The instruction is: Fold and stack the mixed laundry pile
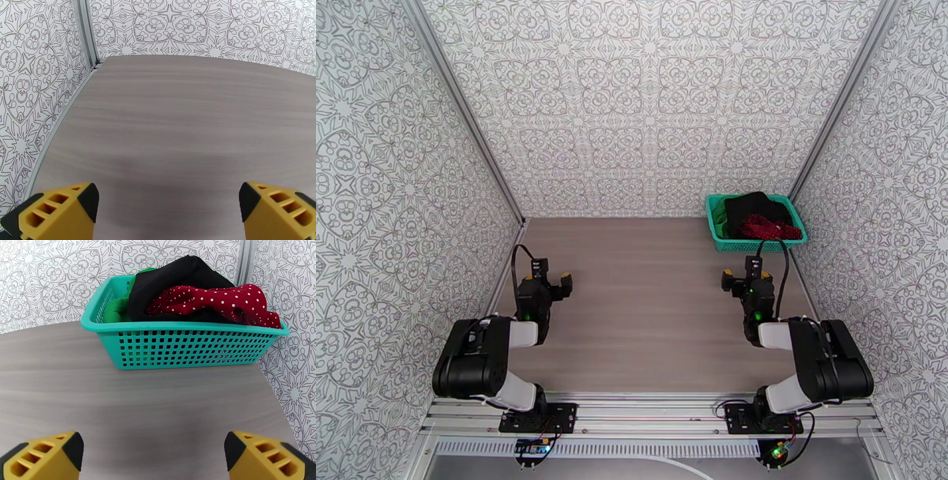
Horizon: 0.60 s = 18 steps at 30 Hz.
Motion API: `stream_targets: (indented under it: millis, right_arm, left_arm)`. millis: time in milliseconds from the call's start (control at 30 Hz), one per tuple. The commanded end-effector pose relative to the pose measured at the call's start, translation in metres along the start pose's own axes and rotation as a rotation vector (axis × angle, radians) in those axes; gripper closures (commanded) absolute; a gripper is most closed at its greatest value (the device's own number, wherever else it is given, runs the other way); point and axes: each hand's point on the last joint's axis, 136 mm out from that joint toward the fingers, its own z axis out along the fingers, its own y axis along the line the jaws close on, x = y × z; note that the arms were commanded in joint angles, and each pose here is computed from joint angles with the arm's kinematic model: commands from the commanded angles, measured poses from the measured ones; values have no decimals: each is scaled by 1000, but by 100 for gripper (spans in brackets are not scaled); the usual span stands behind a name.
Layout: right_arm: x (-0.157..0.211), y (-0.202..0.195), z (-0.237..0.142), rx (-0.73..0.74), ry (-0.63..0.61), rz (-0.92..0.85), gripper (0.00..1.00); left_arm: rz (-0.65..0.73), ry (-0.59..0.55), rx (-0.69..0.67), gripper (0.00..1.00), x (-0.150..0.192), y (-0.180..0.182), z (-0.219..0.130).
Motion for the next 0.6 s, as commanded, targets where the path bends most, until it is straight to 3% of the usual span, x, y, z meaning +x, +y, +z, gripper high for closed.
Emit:
stream_targets:
  millis: [0,567]
  right_arm:
    - [1,1,-1,-1,2,2,1]
    - [1,1,-1,0,3,4,1]
  left_arm:
    - [13,-23,-2,1,-8,1,2]
    - [4,-24,10,1,-8,1,2]
